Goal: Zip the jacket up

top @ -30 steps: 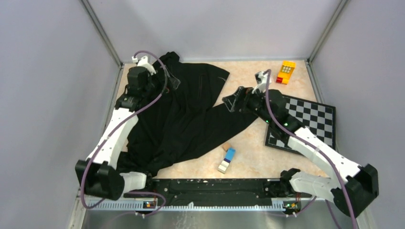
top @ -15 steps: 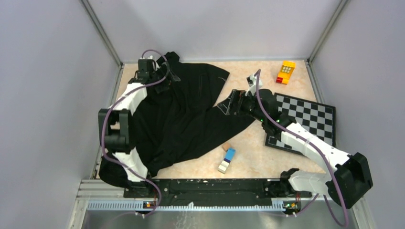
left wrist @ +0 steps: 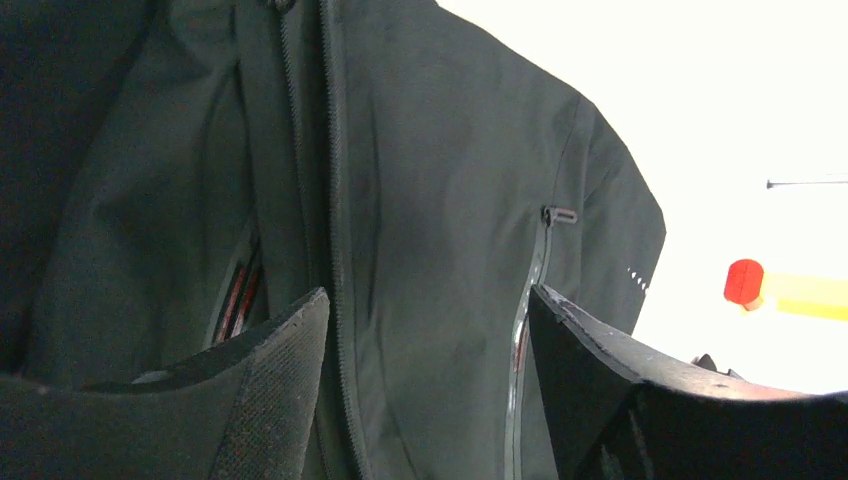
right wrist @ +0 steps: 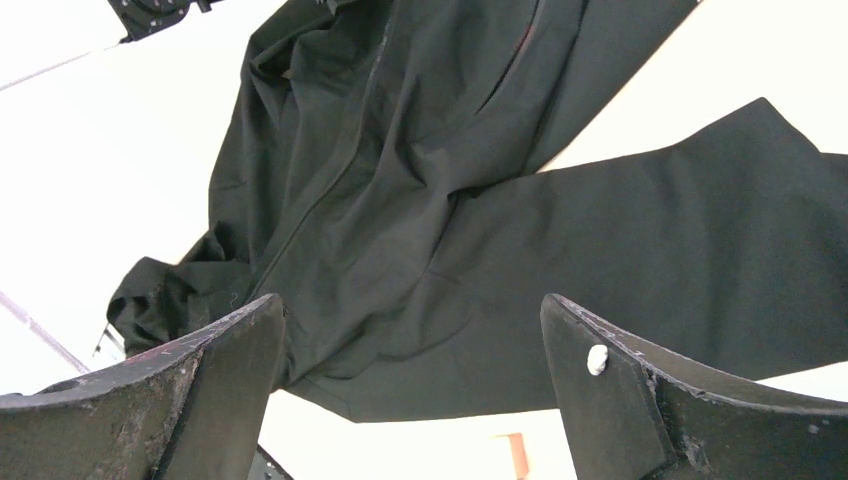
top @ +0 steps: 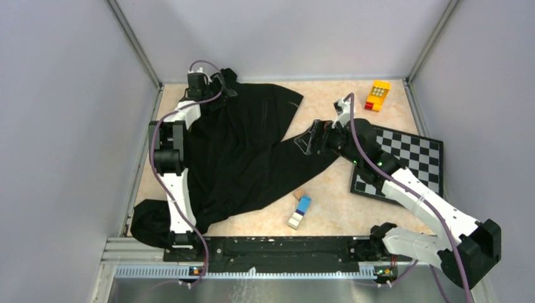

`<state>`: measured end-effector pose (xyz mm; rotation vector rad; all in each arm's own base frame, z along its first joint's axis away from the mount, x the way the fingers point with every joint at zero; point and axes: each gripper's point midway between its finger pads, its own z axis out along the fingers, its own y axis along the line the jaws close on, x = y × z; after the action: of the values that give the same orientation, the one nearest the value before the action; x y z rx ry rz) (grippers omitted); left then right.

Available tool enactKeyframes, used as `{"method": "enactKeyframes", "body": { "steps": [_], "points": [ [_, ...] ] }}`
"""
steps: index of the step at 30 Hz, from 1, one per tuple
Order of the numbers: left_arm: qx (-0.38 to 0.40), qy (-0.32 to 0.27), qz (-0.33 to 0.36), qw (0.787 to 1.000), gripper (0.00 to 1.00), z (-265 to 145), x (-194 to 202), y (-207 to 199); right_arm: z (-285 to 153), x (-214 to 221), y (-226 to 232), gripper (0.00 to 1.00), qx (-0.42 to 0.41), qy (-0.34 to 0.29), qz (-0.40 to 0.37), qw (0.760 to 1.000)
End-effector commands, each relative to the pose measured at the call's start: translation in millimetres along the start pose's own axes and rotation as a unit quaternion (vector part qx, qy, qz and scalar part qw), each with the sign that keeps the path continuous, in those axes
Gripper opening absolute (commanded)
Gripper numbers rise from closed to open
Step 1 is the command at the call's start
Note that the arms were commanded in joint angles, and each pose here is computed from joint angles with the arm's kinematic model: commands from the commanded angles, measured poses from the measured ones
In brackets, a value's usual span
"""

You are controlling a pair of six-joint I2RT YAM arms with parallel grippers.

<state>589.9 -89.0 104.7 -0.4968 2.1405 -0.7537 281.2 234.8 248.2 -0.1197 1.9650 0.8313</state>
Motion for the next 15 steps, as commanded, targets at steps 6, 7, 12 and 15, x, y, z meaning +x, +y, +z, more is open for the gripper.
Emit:
{"method": "enactKeyframes", "body": {
  "steps": [6, 7, 12, 15],
  "points": [
    [0.058, -0.037, 0.040, 0.997, 0.49, 14, -31, -25, 9, -26, -2, 0.96, 0.019, -0.010, -0.024, 0.999],
    [0.053, -0.038, 0.041, 0.997, 0.48, 15, -30, -22, 15, -22, -3, 0.96, 0.019, 0.003, -0.023, 1.000],
    [0.049, -0.038, 0.053, 0.997, 0.52, 23, -25, -14, 30, -8, -7, 0.95, 0.019, 0.047, -0.025, 0.998],
    [0.048, -0.022, 0.044, 0.998, 0.54, 34, -14, -5, 39, -2, -15, 0.95, 0.027, 0.056, -0.017, 0.998]
  ]
}}
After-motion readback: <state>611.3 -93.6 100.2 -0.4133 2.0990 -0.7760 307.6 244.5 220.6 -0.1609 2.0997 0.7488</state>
